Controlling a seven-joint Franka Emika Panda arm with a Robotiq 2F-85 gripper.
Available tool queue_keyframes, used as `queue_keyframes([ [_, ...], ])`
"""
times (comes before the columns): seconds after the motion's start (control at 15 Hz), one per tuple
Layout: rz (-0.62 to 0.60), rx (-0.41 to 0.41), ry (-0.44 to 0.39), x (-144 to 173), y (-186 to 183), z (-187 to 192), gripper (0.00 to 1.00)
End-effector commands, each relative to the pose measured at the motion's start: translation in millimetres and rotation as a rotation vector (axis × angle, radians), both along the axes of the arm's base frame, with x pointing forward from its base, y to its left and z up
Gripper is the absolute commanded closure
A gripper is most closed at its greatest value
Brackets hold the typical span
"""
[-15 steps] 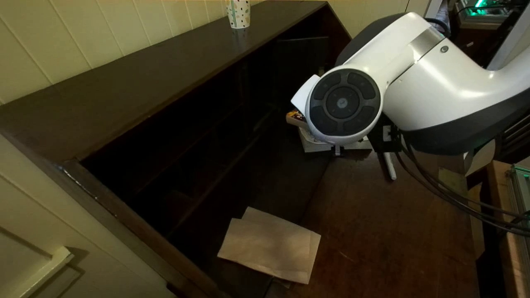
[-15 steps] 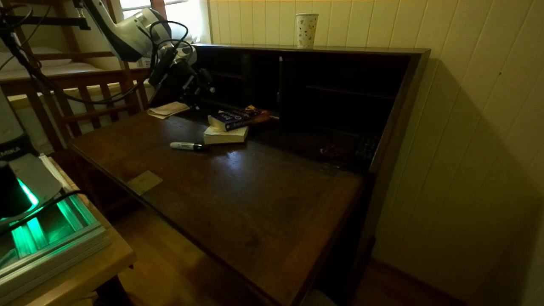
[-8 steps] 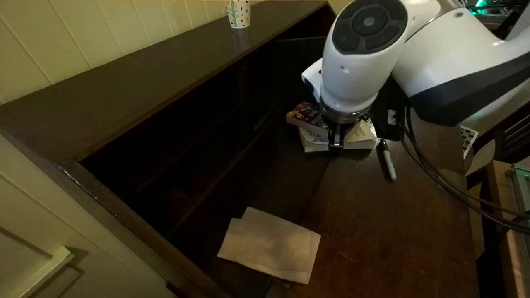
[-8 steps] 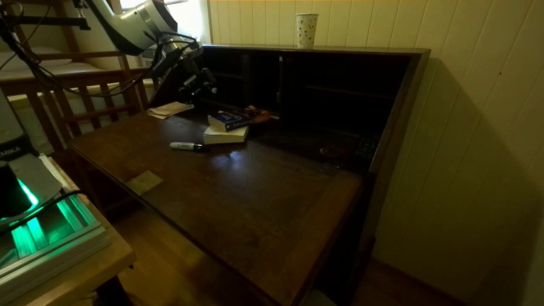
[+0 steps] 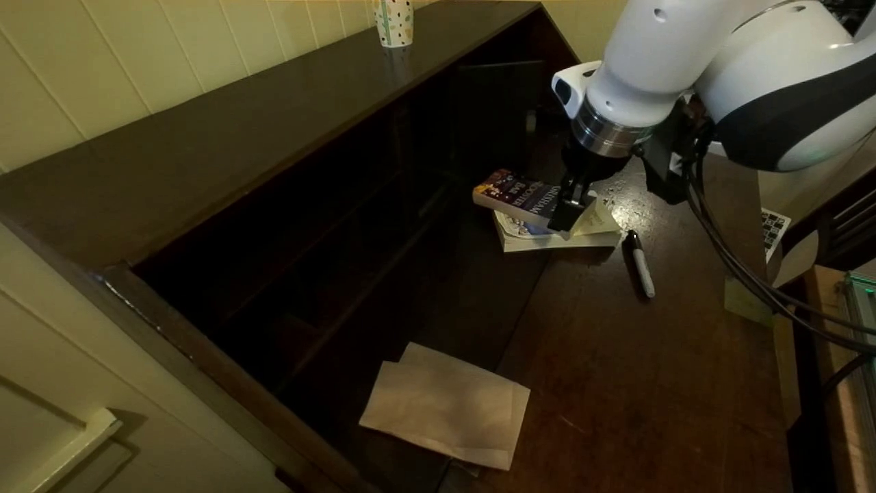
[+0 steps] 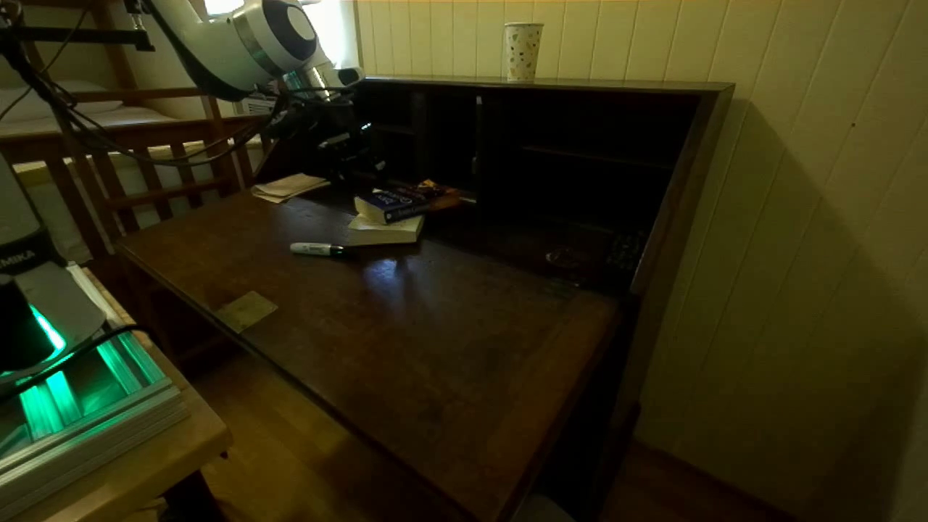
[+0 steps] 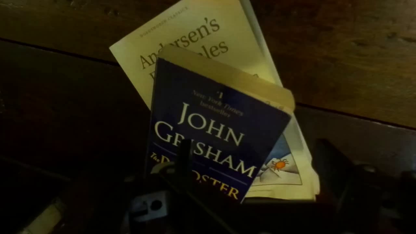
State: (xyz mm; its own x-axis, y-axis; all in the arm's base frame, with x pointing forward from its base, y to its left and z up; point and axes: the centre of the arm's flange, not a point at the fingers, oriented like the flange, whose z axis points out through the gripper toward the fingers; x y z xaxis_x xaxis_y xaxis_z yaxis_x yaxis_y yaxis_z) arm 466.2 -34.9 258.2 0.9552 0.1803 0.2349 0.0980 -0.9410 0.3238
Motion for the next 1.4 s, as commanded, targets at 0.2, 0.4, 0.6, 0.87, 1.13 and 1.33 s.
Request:
queue_keyframes([
  [0.2, -0.075, 0.074, -0.169, -17.4, -32.6, 3.0, 0.54],
  [0.4, -0.091, 0.107, -0.229, -20.1, -41.7, 7.8, 0.75],
  [0.6, -0.144, 0.149, -0.206, -21.1, -52.7, -1.1, 0.97],
  [0.87, -0.169, 0.213, -0.133, -25.3, -55.1, -27.1, 1.00],
  [1.13, -0.172, 0.289, -0.107, -25.2, -53.2, -36.1, 1.00],
  [1.33, -0.150, 0.328, -0.111, -24.6, -50.5, -34.2, 1.00],
])
